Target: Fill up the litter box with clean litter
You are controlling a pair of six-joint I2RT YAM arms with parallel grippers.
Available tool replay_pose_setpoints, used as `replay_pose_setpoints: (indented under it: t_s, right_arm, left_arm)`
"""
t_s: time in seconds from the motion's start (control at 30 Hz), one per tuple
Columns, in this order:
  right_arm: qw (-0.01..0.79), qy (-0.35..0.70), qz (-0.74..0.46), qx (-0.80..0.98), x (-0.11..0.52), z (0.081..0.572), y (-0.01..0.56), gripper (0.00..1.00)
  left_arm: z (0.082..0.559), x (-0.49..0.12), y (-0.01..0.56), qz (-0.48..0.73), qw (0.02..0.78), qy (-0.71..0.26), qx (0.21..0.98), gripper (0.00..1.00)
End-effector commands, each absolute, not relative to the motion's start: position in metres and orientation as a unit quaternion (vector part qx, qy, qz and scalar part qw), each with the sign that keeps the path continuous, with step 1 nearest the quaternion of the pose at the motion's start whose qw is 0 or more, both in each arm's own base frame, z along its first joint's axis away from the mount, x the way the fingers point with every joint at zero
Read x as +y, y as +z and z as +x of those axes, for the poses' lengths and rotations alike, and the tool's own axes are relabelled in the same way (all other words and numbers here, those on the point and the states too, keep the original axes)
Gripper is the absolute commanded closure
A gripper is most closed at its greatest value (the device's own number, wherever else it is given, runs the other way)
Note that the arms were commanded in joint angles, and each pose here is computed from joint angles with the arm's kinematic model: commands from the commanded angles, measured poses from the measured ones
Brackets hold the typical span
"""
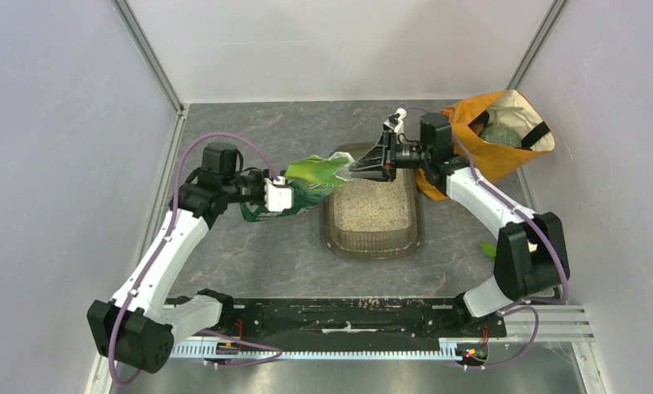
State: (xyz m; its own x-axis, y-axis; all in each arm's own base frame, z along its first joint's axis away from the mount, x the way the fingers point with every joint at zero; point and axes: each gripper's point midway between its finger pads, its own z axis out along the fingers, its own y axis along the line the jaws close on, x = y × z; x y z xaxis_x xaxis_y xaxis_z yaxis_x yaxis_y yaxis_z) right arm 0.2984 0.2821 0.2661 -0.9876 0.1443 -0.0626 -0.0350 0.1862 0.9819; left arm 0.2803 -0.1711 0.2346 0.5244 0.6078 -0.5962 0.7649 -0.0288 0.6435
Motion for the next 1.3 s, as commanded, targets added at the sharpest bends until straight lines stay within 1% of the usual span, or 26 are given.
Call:
replay_pose_setpoints:
  t_s: [0.0, 0.33, 0.7, 1.07, 1.2, 1.27]
  right_arm:
    - [0.12, 0.666, -0.015, 0.736, 0.259, 0.288, 0.308, 1.0]
    - [0.135, 0.651, 0.02, 0.747, 0.212, 0.292, 0.296, 1.0]
    - [0.137, 0.632, 0.052, 0.761, 0.171, 0.293, 0.277, 1.0]
    - [0.149, 0.615, 0.073, 0.771, 0.131, 0.281, 0.268, 1.0]
    - [0.161, 0.594, 0.074, 0.785, 0.116, 0.276, 0.266, 1.0]
    - [0.17, 0.561, 0.064, 0.807, 0.111, 0.276, 0.262, 1.0]
  left_arm:
    - [0.287, -0.182, 0.261, 0.712, 0.534, -0.081, 0.449, 0.98]
    - [0.292, -0.186, 0.248, 0.722, 0.519, -0.096, 0.448, 0.98]
    - [0.3, -0.19, 0.248, 0.718, 0.519, -0.104, 0.452, 0.98]
    - [0.303, -0.191, 0.246, 0.717, 0.518, -0.106, 0.454, 0.98]
    - [0.303, -0.191, 0.247, 0.717, 0.519, -0.106, 0.453, 0.98]
    - [0.303, -0.191, 0.248, 0.717, 0.52, -0.105, 0.452, 0.98]
